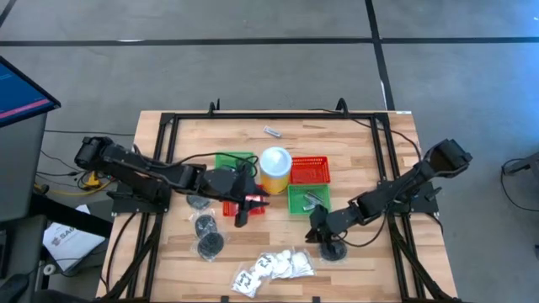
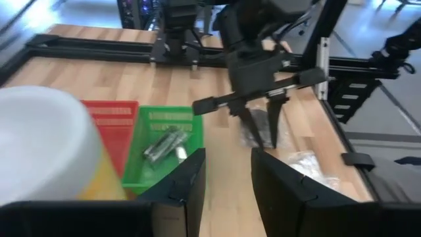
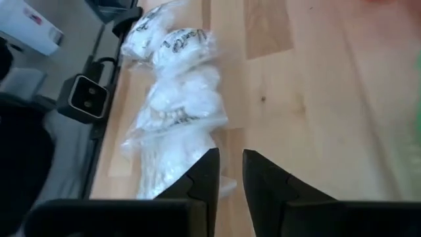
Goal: Pick & Place Travel size toiletries
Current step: Put the transparent cotton pack into the left red bin
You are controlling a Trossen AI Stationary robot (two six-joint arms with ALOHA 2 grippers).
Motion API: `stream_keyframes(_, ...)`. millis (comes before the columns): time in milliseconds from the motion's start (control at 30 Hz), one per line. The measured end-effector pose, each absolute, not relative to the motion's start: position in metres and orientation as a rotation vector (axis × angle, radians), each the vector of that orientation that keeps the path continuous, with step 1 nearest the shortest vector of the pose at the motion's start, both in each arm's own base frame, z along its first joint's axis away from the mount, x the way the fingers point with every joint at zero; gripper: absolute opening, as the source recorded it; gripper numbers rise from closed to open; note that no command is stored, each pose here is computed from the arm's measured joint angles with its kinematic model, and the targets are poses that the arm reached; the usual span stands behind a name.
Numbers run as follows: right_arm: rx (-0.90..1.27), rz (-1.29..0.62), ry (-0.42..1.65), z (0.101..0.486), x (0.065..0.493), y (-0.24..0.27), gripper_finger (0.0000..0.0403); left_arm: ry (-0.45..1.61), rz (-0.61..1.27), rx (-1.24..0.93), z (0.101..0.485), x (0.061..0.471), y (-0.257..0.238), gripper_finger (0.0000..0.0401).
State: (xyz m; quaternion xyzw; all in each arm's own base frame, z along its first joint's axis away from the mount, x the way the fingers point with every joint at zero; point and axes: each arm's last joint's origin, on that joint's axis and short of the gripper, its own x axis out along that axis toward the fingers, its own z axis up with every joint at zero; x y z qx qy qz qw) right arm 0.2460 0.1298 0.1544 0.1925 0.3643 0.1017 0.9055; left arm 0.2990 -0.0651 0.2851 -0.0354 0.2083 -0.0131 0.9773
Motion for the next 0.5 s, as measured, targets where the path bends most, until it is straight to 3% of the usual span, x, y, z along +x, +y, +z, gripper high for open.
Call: stream_keyframes(500, 0.56, 0.208, 0.754, 0.133, 0.267, 0.146, 0.0175, 0.422, -0.155, -0.077, 0.286, 0.287, -0.106, 0.0111)
